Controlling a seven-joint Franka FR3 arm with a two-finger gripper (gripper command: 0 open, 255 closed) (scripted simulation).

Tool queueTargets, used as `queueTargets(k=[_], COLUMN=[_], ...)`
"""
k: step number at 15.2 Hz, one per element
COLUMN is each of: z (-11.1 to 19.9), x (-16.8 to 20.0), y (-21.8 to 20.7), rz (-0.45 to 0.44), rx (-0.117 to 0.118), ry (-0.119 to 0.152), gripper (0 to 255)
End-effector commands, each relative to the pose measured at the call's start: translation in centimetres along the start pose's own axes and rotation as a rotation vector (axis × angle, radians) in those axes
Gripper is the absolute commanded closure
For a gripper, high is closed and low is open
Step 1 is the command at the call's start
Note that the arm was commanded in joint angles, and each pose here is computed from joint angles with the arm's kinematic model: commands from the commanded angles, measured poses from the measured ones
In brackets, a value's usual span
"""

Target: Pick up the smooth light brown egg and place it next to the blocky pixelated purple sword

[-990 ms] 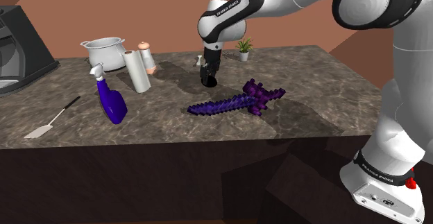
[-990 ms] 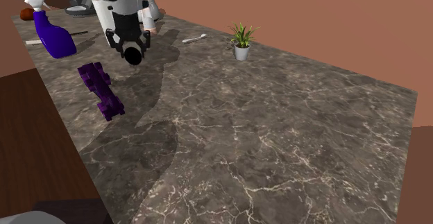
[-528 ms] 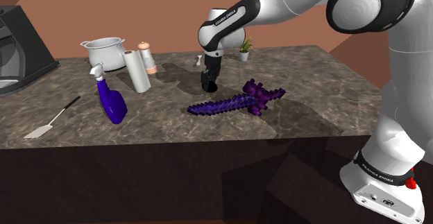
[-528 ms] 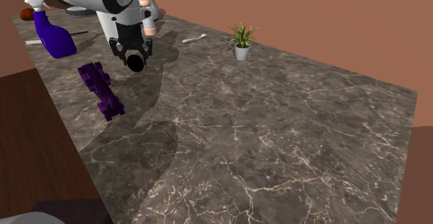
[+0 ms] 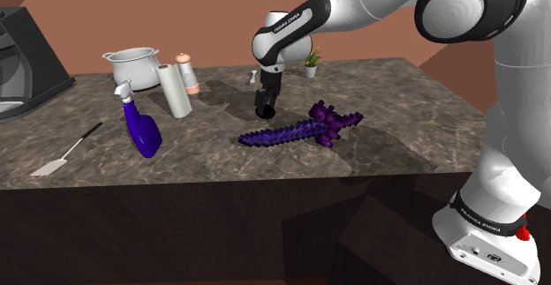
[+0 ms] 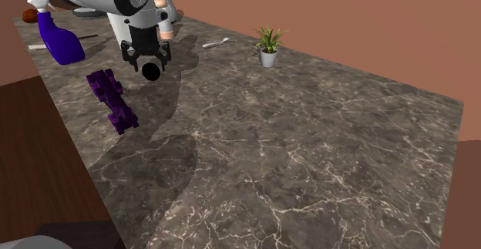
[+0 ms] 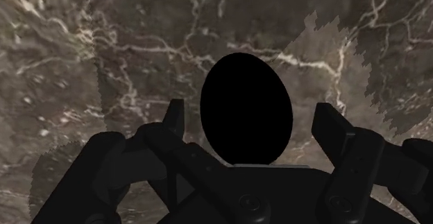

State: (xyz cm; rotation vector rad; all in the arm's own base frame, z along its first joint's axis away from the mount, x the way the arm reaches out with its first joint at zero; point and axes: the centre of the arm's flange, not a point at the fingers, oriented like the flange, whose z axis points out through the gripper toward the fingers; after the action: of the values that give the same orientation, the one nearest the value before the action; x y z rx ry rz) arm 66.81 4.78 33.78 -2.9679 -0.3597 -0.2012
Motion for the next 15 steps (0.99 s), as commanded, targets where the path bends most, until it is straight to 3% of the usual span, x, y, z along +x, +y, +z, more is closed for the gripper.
queueTargets(k=[1, 4, 8, 15], z=[0.0, 0.0, -5.0, -5.0], x=[0.0, 0.0, 0.0, 0.0], y=[0.0, 0.0, 0.0, 0.0], rz=[0.0, 0.0, 0.0, 0.0], rx=[0.0, 0.0, 0.0, 0.0], ry=[0.0, 0.0, 0.0, 0.0], gripper=[0, 0, 0, 0])
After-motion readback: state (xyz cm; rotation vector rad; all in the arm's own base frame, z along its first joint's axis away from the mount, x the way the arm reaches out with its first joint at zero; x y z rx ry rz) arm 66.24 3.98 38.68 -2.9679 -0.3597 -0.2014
